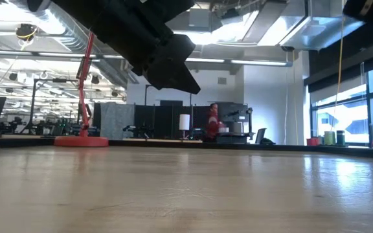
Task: Pick & Place Makeup Supplies
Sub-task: Put the makeup brush into the organizer, then return to Home Position
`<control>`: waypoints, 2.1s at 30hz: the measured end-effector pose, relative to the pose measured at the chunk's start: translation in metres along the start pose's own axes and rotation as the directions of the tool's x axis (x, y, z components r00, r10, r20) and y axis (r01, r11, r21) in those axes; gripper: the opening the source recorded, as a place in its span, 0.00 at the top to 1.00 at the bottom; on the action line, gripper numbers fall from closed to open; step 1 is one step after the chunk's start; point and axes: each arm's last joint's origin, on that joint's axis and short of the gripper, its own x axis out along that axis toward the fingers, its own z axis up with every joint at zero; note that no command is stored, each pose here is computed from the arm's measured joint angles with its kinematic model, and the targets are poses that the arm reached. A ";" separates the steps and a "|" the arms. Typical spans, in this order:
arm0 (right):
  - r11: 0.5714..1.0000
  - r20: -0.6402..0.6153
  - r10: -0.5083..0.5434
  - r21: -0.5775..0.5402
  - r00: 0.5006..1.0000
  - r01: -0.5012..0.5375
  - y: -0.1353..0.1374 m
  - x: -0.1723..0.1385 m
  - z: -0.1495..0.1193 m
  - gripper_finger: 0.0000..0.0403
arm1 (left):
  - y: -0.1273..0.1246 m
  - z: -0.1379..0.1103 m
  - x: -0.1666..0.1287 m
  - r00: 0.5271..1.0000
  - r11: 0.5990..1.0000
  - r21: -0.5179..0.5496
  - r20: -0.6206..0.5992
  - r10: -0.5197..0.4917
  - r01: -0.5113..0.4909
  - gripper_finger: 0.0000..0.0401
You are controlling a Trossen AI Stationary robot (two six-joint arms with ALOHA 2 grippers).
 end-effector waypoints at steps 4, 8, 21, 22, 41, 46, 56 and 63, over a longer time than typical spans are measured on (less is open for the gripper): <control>0.997 -0.167 0.000 0.081 0.986 0.014 -0.007 0.030 0.009 0.98 | 0.000 0.000 0.000 1.000 1.000 0.009 -0.001 0.000 0.000 0.96; 0.993 -0.340 0.030 0.121 0.940 0.012 -0.013 0.063 0.014 0.99 | 0.000 -0.002 0.000 1.000 1.000 0.022 -0.011 0.002 -0.001 0.96; 0.966 -0.749 0.186 0.256 0.636 0.019 -0.014 0.111 -0.011 0.99 | 0.000 -0.003 0.000 1.000 1.000 0.007 -0.018 0.000 0.000 0.96; 0.966 -0.767 0.174 0.255 0.618 0.044 -0.014 0.108 -0.014 0.99 | 0.000 -0.003 -0.001 1.000 1.000 0.008 -0.019 0.000 0.000 0.96; 0.909 -0.024 -0.169 -0.391 0.985 0.146 0.012 0.033 0.009 0.99 | 0.019 0.009 0.002 0.976 0.960 -0.187 -0.025 -0.215 0.207 0.97; 0.880 0.021 -0.125 -0.460 0.992 0.120 -0.015 0.065 -0.008 0.99 | 0.048 -0.020 0.011 0.948 0.924 -0.237 -0.036 -0.316 0.299 0.99; 0.817 0.362 0.216 -0.575 0.907 0.035 -0.058 0.102 0.023 1.00 | 0.126 -0.051 -0.009 0.906 0.868 -0.293 0.268 -0.328 0.401 1.00; 0.774 0.379 0.221 -0.629 0.899 0.074 -0.064 0.068 0.042 1.00 | 0.186 -0.063 -0.041 0.923 0.872 -0.347 0.293 -0.248 0.344 1.00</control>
